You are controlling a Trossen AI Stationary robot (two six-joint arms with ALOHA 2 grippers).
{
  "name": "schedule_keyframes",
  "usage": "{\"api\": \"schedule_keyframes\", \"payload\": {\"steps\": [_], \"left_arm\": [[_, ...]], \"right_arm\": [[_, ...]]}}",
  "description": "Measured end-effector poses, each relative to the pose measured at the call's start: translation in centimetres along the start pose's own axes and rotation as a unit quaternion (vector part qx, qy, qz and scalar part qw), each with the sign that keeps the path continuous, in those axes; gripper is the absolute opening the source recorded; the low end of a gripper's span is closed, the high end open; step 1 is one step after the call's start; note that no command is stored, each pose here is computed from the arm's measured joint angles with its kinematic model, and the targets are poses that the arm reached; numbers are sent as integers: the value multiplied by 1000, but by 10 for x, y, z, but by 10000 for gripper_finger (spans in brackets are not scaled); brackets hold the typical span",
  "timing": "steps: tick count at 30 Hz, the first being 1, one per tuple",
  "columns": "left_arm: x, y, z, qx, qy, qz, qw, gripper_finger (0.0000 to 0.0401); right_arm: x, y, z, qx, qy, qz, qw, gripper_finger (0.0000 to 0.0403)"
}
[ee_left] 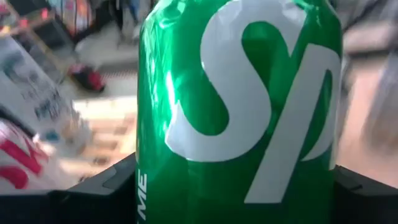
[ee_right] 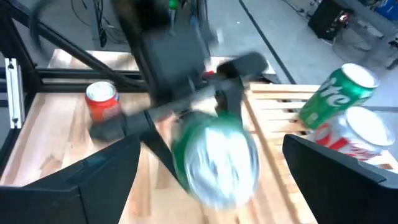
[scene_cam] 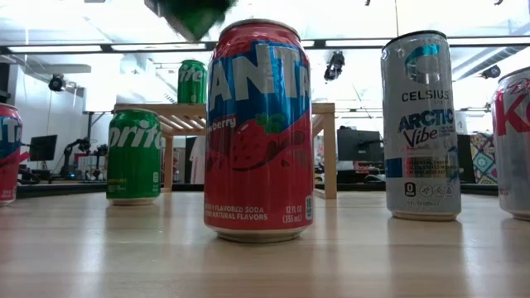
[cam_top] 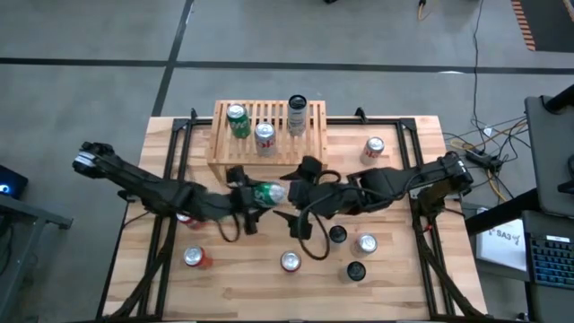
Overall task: Place canned beverage on shelf
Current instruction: Put the bottom green soda can on the shelf
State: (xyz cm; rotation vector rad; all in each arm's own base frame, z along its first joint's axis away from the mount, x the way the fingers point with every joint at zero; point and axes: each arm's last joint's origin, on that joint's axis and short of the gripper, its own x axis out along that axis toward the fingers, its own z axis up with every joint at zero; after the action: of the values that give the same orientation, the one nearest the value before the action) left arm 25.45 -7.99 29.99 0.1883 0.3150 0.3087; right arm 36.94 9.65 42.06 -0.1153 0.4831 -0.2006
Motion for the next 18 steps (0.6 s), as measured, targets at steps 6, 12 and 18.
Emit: {"api": "schedule_keyframes", "payload": {"steps": [6,12,18], "left_arm": [[-27,21,-11,-47,-113,-6,992,274],[-46,45,-27,-94,-183,19,978,274],[-52,69,-44,-115,-201,68,970,274]], "right_arm": [[-17,-9,1,-3,-11,-12,1000,382],[-20,-14,-18,7,8,-32,999,383],[-13,-14,-36,15,2,-67,998,384]]}}
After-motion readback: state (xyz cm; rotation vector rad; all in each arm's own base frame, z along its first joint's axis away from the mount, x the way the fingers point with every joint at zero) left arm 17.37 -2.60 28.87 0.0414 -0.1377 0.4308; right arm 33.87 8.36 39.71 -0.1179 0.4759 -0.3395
